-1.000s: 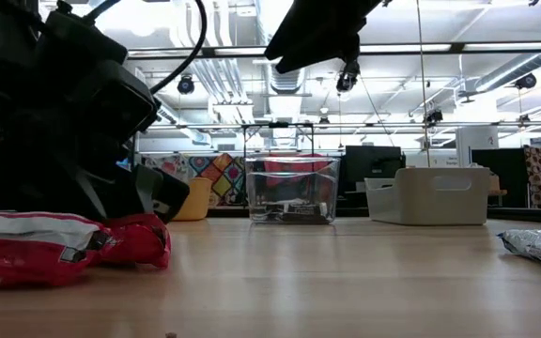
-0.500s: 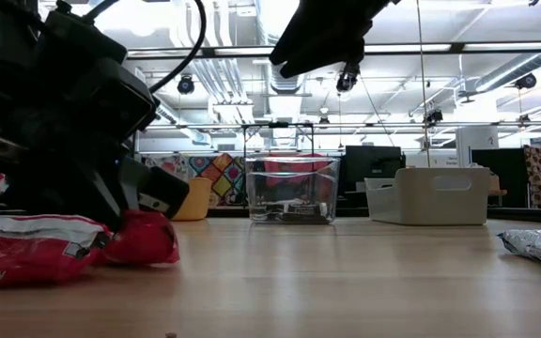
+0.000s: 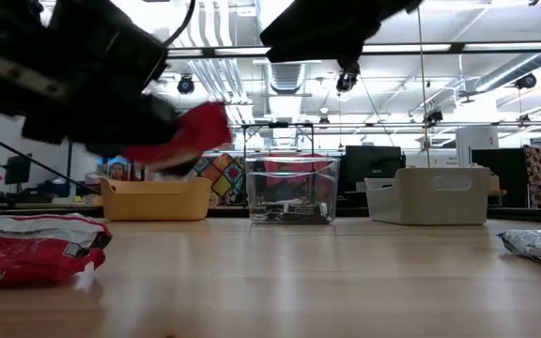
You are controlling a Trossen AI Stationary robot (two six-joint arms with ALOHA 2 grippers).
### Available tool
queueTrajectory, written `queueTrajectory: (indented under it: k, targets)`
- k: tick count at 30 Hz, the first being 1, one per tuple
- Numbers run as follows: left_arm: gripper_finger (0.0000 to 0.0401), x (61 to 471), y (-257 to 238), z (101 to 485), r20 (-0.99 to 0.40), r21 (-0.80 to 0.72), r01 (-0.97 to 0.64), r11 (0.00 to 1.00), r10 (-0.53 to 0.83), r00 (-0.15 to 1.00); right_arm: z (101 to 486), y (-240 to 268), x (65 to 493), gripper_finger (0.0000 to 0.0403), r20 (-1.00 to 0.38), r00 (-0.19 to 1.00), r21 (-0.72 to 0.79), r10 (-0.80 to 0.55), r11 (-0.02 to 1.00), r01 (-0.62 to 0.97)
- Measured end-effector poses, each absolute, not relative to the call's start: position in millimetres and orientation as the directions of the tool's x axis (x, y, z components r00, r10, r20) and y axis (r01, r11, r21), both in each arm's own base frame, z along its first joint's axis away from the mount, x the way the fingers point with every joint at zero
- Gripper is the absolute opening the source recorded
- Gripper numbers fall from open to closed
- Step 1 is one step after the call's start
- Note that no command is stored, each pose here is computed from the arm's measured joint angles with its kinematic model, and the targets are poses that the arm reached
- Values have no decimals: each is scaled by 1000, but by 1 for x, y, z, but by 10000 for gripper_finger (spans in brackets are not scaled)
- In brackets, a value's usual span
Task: Sort candy
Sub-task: Put the red chocolate into the gray bin
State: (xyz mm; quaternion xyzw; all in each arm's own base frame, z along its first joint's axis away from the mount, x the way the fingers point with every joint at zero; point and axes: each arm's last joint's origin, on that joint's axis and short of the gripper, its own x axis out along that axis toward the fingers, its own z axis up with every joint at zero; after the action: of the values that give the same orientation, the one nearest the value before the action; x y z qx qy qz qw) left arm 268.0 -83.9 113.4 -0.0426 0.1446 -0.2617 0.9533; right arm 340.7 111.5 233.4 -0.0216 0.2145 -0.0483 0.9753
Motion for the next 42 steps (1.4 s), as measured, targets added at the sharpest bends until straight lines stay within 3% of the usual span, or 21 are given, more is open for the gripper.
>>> queueTrajectory:
  k: [10, 22, 26, 36, 42]
  targets:
    - [12, 274, -47, 152, -113, -99, 374, 922, -384, 916, 194, 117, 342, 201, -196, 978, -109, -63, 993, 42]
    - [12, 272, -41, 158, -110, -87, 351, 932, -359, 927, 186, 115, 347, 203, -203, 977, -125, -69, 991, 44]
    - [12, 273, -41, 159, -106, -86, 349, 933, -357, 928, 186, 115, 347, 173, -202, 977, -122, -69, 992, 45]
    - [12, 273, -40, 158, -109, -91, 343, 935, -352, 930, 186, 115, 347, 22, -204, 977, -131, -69, 990, 42]
    - [33, 273, -38, 158, -108, -106, 338, 935, -349, 931, 188, 114, 346, 15, -202, 977, -133, -69, 990, 42]
